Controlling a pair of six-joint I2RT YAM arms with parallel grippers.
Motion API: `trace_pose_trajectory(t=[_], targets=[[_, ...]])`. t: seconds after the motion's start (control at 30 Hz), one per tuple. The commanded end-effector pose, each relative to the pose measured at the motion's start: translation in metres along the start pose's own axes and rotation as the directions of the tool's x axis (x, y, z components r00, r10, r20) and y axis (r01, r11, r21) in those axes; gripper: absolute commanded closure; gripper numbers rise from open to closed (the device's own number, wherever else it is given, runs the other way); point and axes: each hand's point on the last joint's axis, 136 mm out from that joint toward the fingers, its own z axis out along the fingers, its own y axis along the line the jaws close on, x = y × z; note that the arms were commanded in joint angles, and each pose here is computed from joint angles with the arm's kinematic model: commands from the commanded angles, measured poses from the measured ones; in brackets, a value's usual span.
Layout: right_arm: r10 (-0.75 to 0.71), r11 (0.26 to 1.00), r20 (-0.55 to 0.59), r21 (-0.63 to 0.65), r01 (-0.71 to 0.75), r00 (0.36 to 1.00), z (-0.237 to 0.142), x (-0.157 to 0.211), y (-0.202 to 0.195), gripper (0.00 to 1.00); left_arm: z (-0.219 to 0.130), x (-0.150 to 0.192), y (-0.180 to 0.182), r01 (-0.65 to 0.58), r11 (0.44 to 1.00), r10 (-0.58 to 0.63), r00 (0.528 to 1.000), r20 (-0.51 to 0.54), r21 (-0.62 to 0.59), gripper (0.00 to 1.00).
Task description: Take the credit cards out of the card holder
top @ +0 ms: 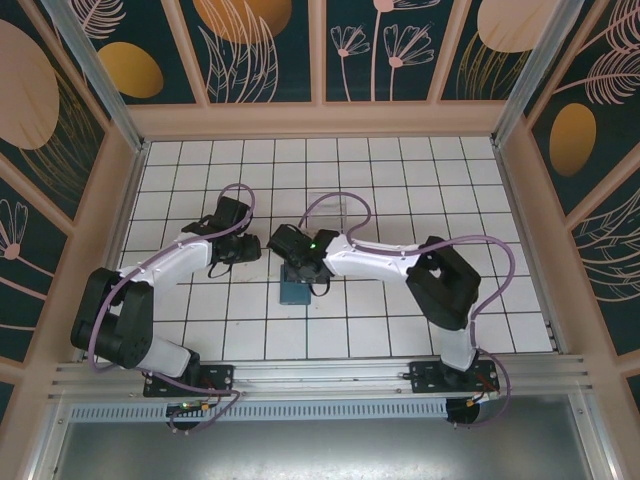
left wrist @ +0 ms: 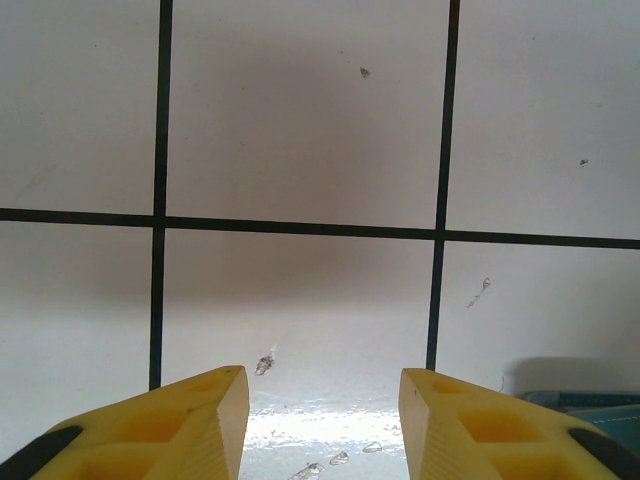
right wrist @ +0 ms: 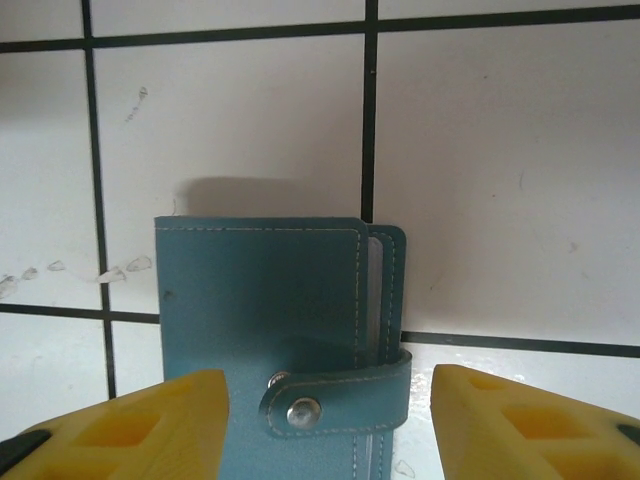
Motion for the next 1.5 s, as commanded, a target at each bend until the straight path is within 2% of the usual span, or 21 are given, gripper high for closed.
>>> trace_pose_trajectory(t=[0.0, 0.27, 0.8, 0.93, 1.07, 1.23, 1.47], targets=[[0.018, 0.999, -0.019, 0.049, -0.017, 1.0, 0.009, 0.007, -0.004, 0.44, -0.002, -0.009, 0.0, 0.023, 1.0, -0.023, 0.999, 0.024, 0.0, 0.55], [0.028, 0.997, -0.02, 0.078, -0.026, 0.999, 0.018, 0.013, -0.008, 0.45, -0.007, -0.007, 0.0, 0.024, 1.0, -0.024, 1.0, 0.019, 0.0, 0.53], [0.08, 0.995, 0.022, 0.064, -0.081, 0.997, 0.0, 0.01, -0.018, 0.58, 0.002, -0.008, -0.009, 0.015, 0.999, -0.015, 1.0, -0.009, 0.034, 0.53], [0.084, 0.994, 0.02, 0.069, -0.086, 0.996, 0.0, 0.011, -0.02, 0.64, 0.002, -0.011, -0.013, 0.012, 0.999, -0.012, 1.0, -0.011, 0.045, 0.53], [0.089, 0.994, 0.022, 0.062, -0.09, 0.996, -0.002, 0.01, -0.021, 0.75, 0.005, -0.011, -0.017, 0.013, 0.998, -0.012, 1.0, -0.024, 0.059, 0.53], [0.092, 0.994, 0.025, 0.047, -0.093, 0.995, -0.005, 0.009, -0.019, 0.84, 0.005, -0.011, -0.022, 0.021, 0.996, -0.019, 0.999, -0.028, 0.087, 0.54], [0.106, 0.994, 0.048, 0.002, -0.106, 0.993, -0.018, 0.003, -0.014, 0.92, 0.0, 0.013, -0.051, 0.021, 0.978, -0.002, 0.996, -0.087, 0.209, 0.54]])
